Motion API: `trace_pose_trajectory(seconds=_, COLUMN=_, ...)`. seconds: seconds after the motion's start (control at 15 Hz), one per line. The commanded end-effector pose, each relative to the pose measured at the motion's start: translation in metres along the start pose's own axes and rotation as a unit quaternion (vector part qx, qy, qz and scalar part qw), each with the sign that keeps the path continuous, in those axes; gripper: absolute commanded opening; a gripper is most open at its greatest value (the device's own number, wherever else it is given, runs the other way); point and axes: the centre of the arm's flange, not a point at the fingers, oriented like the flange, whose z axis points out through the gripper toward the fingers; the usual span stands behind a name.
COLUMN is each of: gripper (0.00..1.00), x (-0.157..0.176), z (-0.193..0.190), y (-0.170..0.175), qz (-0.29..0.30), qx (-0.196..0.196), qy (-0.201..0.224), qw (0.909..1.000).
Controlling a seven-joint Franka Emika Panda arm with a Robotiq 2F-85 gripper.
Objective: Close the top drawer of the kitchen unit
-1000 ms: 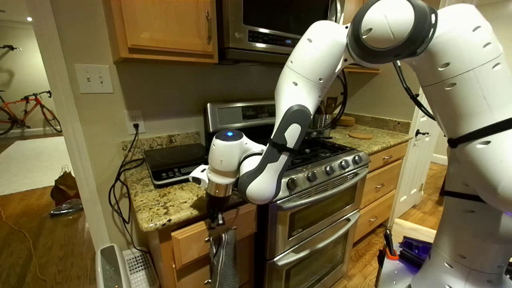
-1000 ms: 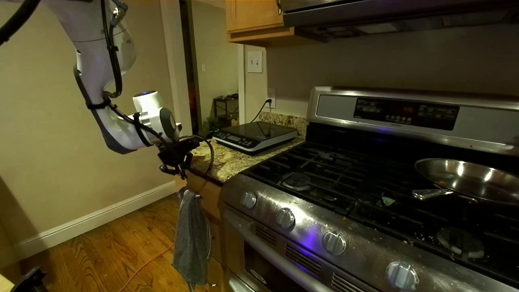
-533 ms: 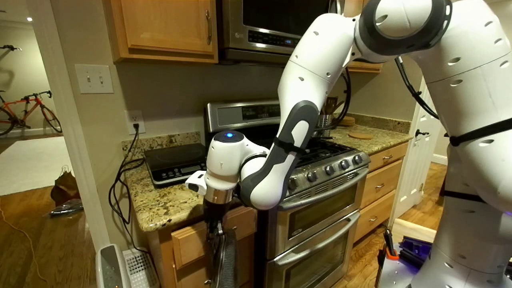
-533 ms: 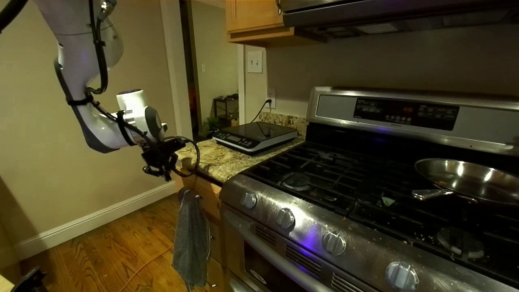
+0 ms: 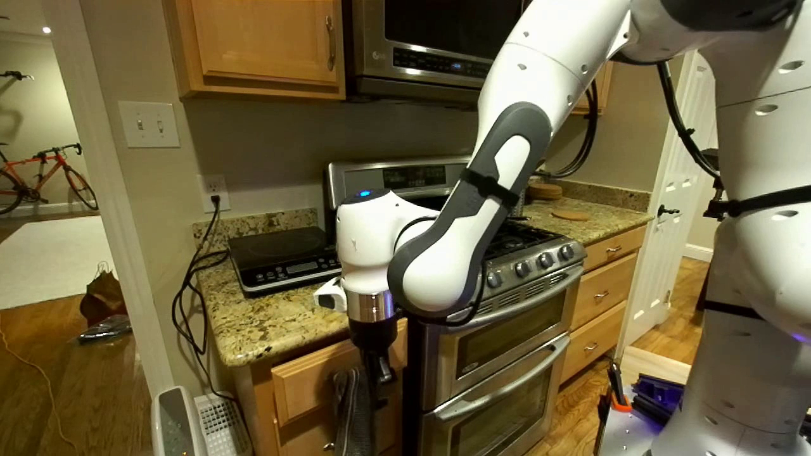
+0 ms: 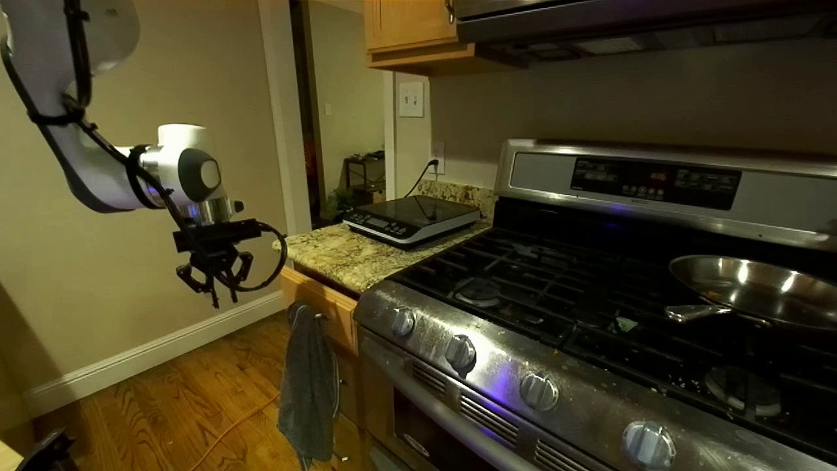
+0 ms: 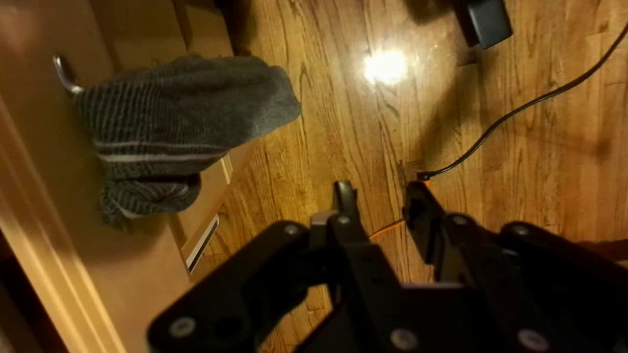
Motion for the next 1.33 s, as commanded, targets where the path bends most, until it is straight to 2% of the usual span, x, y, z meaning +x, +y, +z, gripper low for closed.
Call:
trace_pose_trajectory(seconds=0.0, gripper=0.65, x=-0.032, z=-0.051, y=-0.015, qz=0.031, qx=0.023, qy=-0.019, qw=0.9991)
trace_pose_trajectory(seconds=0.33, gripper=0.97, x=-0.042, z=-0.087, y=-0.031, qz=0.08, qx=0.017, qy=0.004, qw=0.9967)
trace_pose_trajectory(seconds=0.4, gripper=0.99, x=-0.045, z=-0.092, y=-0.035, qz=0.089, qx=0.012, qy=0.01, qw=0.9959)
trace_pose_trajectory(seconds=0.47, gripper=0.85, x=-0.023, z=-0.07, y=-0.017, qz=0.069, qx=0.02, qy=0.008, qw=0.9974)
trace_pose_trajectory(seconds=0.6, gripper=0.98, x=-0.028, z=-0.08, y=-0.023, qz=0.075, qx=0.014, qy=0.014, qw=0.997)
trace_pose_trajectory(seconds=1.27, gripper=0.99, x=-0.032, z=-0.081, y=-0.025, qz=0.078, qx=0.012, qy=0.012, qw=0.9968)
